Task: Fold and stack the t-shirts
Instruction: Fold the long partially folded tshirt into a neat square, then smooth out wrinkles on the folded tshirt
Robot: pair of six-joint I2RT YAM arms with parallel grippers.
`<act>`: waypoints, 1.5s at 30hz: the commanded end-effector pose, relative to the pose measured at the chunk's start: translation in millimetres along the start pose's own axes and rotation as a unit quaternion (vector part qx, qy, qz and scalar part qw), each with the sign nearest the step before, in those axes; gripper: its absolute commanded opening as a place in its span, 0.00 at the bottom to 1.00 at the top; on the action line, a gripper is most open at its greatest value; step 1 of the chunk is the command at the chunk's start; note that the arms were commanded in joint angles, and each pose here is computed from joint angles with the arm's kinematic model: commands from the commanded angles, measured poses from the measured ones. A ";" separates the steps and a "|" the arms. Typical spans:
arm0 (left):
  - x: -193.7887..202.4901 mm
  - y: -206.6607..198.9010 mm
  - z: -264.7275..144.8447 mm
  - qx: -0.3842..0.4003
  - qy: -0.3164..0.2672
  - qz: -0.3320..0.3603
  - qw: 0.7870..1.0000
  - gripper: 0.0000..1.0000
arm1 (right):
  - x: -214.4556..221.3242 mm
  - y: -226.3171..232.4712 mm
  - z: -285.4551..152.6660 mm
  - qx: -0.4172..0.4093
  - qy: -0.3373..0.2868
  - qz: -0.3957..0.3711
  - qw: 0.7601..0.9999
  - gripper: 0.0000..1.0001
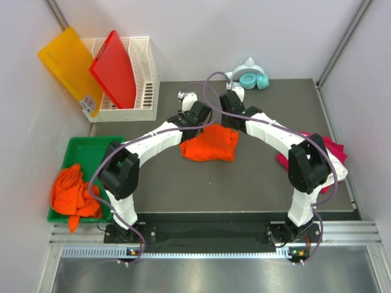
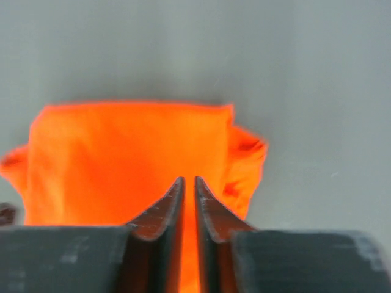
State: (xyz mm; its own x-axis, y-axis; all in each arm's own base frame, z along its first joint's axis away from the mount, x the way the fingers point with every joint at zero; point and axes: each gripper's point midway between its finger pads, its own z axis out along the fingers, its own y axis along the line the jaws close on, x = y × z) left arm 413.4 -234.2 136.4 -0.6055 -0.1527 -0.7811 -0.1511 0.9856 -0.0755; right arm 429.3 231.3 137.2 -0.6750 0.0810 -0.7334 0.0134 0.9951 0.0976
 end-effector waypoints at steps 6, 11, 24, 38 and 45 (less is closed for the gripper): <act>75.5 -37.7 -20.3 0.044 0.064 0.023 0.997 0.42 | 121.8 27.8 -9.0 -0.040 0.098 -0.034 0.994 0.06; 114.4 -18.4 -27.9 0.019 0.098 0.024 0.995 0.39 | 165.4 24.6 -18.8 -0.037 0.129 -0.048 0.990 0.04; 199.3 27.1 -57.5 -0.009 0.160 0.012 0.987 0.35 | 223.0 3.5 -46.9 -0.032 0.162 -0.044 0.985 0.04; 108.3 10.1 -92.8 0.030 0.041 0.010 0.999 0.39 | 57.5 -1.5 -63.7 -0.016 0.019 -0.023 0.999 0.23; 57.8 13.1 -89.6 0.040 -0.017 -0.016 0.999 0.41 | 61.1 2.8 -80.6 -0.063 0.022 0.011 0.998 0.17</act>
State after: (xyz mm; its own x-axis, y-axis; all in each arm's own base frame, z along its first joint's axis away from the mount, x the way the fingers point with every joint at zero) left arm 280.3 -246.8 118.1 -0.6463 -0.1611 -0.7459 -0.0903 0.9867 -0.1348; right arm 341.2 221.9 128.9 -0.7178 0.0699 -0.6927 -0.0119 0.9936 0.1126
